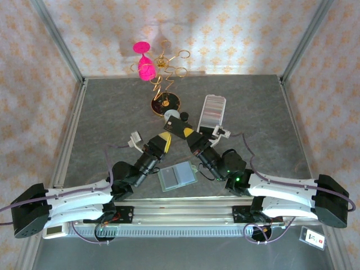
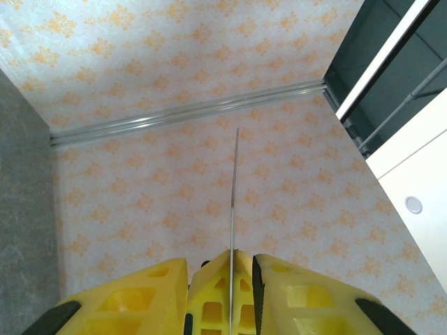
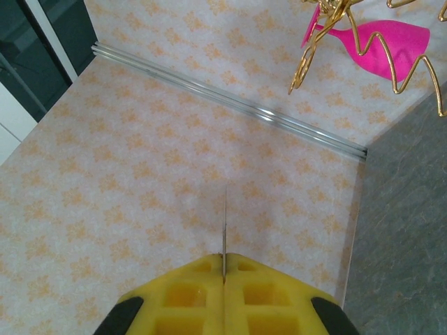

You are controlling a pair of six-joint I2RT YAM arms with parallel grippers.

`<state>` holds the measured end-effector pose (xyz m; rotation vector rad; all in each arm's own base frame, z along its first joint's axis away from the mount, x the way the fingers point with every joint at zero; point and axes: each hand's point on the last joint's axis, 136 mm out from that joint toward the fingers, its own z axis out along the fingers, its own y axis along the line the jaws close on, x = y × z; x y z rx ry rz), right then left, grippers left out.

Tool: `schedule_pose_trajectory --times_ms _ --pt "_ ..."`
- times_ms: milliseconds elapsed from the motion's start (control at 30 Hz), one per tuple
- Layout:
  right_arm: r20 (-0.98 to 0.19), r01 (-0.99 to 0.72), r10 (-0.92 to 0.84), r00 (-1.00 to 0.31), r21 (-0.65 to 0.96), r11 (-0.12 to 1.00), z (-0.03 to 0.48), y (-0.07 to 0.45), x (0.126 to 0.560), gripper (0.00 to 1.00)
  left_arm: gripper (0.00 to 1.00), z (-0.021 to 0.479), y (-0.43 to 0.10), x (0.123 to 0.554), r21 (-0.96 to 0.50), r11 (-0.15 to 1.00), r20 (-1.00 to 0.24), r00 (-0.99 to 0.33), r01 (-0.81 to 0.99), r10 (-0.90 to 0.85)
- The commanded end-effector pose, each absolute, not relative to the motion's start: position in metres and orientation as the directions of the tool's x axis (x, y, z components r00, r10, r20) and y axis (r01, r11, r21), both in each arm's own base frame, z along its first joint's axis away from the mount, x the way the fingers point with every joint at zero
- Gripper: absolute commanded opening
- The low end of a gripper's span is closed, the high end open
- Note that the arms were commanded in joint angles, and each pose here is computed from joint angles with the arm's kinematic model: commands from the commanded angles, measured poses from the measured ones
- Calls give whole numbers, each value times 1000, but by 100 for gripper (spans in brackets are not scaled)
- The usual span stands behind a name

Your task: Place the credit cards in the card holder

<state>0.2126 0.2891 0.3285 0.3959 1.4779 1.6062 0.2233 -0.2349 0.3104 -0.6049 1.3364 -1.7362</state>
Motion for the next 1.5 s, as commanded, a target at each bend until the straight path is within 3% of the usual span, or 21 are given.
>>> schedule_pose_trajectory --times_ms 0,233,467,500,600,700,833,967,1100,1267,1467 --pt "-301 -398 763 -572 915 62 340 294 208 0 29 329 -234 218 -920 -162 -64 -545 357 -836" --pt "-309 -393 744 -593 917 67 335 303 202 0 28 333 -232 217 -912 -179 -53 -540 368 -840" --pt "-356 -428 721 -594 899 90 336 305 194 0 2 330 -231 217 -914 -194 -35 -547 355 -836" --pt "-377 -435 719 -584 893 114 335 302 194 3 1 330 -230 216 -913 -198 -32 -548 356 -836" --pt "-472 -464 711 -521 856 228 335 282 193 37 0 327 -226 212 -916 -182 -51 -552 358 -832" --pt "-674 -561 587 -449 724 402 339 267 183 62 0 326 -228 206 -924 -62 -170 -552 376 -817" --pt "-824 -644 343 -450 566 514 335 257 171 72 0 324 -232 196 -885 158 -400 -542 438 -739" --pt "-848 -740 138 -512 517 431 339 272 155 72 0 336 -245 178 -796 247 -570 -549 553 -611" --pt "-855 -787 73 -513 503 358 358 284 147 67 0 344 -263 161 -724 252 -669 -565 642 -484" --pt "-850 -811 34 -525 512 283 371 297 139 54 0 356 -269 150 -688 200 -697 -559 698 -448" --pt "-847 -807 38 -530 517 286 377 298 140 30 0 361 -270 146 -677 177 -701 -552 715 -451"
